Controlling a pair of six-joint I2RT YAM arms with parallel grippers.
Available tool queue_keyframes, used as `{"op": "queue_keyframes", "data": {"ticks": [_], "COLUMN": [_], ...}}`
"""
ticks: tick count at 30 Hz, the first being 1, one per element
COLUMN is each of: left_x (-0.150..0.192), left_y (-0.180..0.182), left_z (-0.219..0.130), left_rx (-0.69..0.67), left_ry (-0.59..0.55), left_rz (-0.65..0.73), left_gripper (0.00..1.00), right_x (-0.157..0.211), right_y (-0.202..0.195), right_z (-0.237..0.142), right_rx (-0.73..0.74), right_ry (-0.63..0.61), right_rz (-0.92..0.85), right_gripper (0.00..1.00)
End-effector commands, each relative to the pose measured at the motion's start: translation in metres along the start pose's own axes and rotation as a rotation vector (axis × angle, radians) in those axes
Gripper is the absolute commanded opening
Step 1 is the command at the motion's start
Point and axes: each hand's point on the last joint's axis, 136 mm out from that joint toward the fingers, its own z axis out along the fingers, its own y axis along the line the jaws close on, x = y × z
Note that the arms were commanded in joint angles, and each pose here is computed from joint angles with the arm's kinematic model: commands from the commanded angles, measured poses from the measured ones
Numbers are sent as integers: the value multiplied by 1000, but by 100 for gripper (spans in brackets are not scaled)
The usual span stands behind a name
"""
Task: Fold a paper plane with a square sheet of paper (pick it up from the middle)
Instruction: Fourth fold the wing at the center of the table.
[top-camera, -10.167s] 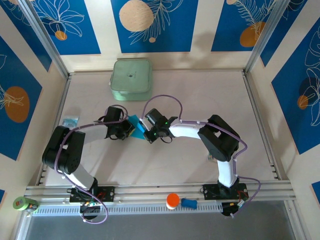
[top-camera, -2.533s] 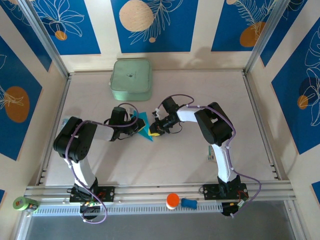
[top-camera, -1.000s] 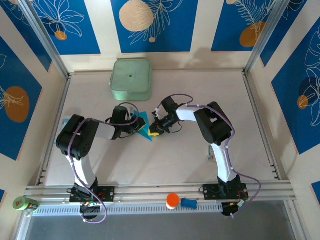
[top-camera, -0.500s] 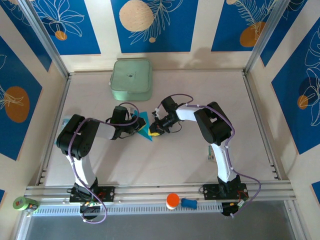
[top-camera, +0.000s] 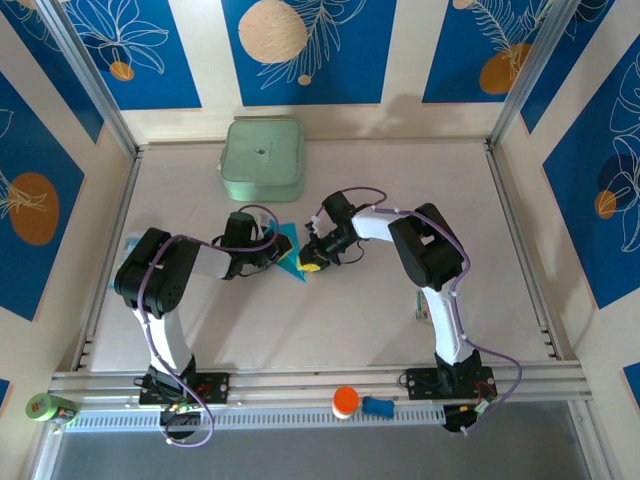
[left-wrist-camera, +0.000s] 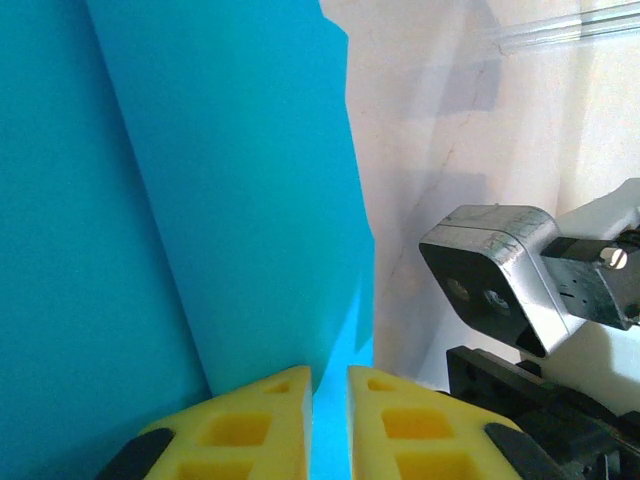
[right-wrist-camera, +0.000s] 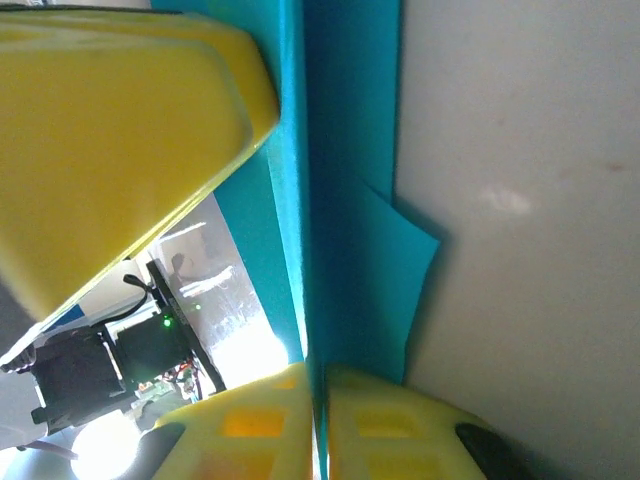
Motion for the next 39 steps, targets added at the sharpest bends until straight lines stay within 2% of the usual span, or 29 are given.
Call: {"op": "queue_keyframes", "data": {"ticks": [1,8,23,32,39], "left_x": [7,7,5,6,6], "left_y": [21,21,16,18,18], "left_z": [4,2,-1,-2,-3], "left_rx": [-57,-60,-59,-69,-74], "left_ry": [22,19,15,15,14], "left_rz": [-38,-37,-37,-44,-47], "left_gripper": [17,17,17,17,17], "right_x": [8,16,20,15,16], "right_y": [0,9,-4,28,38], "right_z": [-15,-15,-1,-39,-22], "right_rx": [31,16,53,109,115], "right_ry": [5,34,75,-90,-66], "right_rz": [77,62,63,-80,-119], "right_gripper": [13,13,11,17,13]}}
